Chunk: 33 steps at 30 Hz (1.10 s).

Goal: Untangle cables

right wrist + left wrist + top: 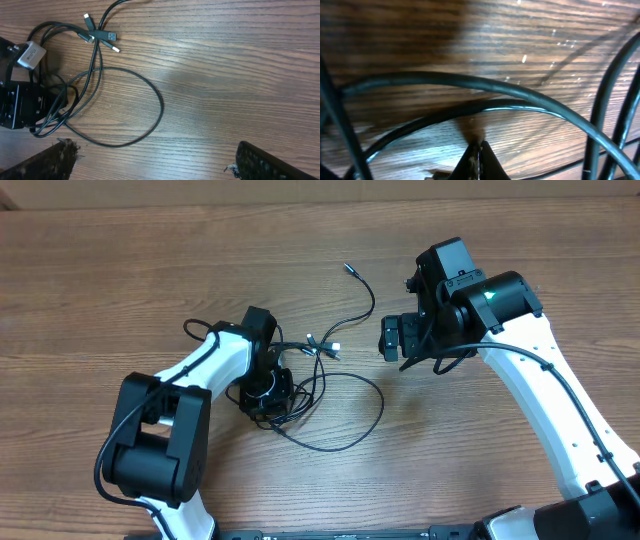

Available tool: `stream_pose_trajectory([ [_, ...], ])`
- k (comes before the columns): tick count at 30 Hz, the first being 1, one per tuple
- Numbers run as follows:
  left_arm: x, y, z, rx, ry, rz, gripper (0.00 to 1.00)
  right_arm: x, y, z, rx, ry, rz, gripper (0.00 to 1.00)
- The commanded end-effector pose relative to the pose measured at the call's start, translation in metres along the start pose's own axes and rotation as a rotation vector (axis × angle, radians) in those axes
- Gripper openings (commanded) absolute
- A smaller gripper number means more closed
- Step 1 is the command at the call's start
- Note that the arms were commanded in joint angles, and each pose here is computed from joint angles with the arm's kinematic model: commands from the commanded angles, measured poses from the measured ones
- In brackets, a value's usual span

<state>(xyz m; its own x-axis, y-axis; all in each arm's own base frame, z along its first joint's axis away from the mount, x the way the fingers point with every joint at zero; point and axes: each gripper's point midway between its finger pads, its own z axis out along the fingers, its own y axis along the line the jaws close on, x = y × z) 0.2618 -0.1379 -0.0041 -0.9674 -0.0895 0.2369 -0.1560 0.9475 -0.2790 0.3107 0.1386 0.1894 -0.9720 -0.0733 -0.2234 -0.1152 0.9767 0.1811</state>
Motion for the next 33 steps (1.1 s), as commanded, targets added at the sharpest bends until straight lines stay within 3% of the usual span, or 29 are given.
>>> stream_pose_trajectory([
  [1, 0.0076, 0.0104, 0.014, -0.038, 0.023, -0.024, 0.05, -0.0067, 0.0002, -0.0044, 0.001, -0.023, 0.011, 1.0],
  [33, 0.0027, 0.0085, 0.0142, -0.03, 0.004, -0.016, 0.05, -0.0067, 0.0002, -0.0044, 0.001, -0.023, 0.011, 1.0],
])
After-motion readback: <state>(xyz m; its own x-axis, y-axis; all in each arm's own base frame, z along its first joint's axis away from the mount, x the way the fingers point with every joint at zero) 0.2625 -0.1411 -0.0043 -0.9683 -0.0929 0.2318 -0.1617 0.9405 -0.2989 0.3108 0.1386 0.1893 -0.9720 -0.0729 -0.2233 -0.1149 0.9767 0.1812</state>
